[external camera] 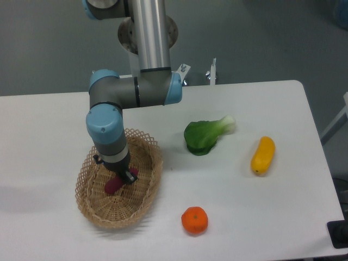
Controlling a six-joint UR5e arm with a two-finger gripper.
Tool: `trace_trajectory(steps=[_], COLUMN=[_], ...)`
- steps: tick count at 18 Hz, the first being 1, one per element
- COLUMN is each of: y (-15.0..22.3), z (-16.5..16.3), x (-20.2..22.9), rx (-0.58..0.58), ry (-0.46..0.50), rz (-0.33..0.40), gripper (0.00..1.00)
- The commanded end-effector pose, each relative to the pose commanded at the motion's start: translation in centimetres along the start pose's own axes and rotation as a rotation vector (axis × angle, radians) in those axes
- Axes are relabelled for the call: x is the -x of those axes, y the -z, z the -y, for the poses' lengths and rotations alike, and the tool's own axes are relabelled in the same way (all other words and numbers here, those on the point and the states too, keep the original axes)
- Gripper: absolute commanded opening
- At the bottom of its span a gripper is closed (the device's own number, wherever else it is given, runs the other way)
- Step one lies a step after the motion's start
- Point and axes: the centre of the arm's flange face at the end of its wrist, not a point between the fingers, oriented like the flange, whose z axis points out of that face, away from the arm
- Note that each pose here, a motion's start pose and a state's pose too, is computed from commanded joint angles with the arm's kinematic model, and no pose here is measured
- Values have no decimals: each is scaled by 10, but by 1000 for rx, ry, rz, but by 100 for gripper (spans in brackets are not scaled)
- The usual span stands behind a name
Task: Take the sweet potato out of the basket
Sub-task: 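Lift the sweet potato out of the basket toward the yellow squash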
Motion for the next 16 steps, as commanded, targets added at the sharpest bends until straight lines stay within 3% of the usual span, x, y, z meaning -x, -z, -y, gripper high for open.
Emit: trace_trajectory(steps=[5,9,13,16], y=[50,95,130,145], z=[0,-21,-61,-116], x=[17,66,119,155], rx=[-44,-71,-45,-37], ry=[10,72,106,116], rz=[66,124,119,144], gripper=[18,19,19,19])
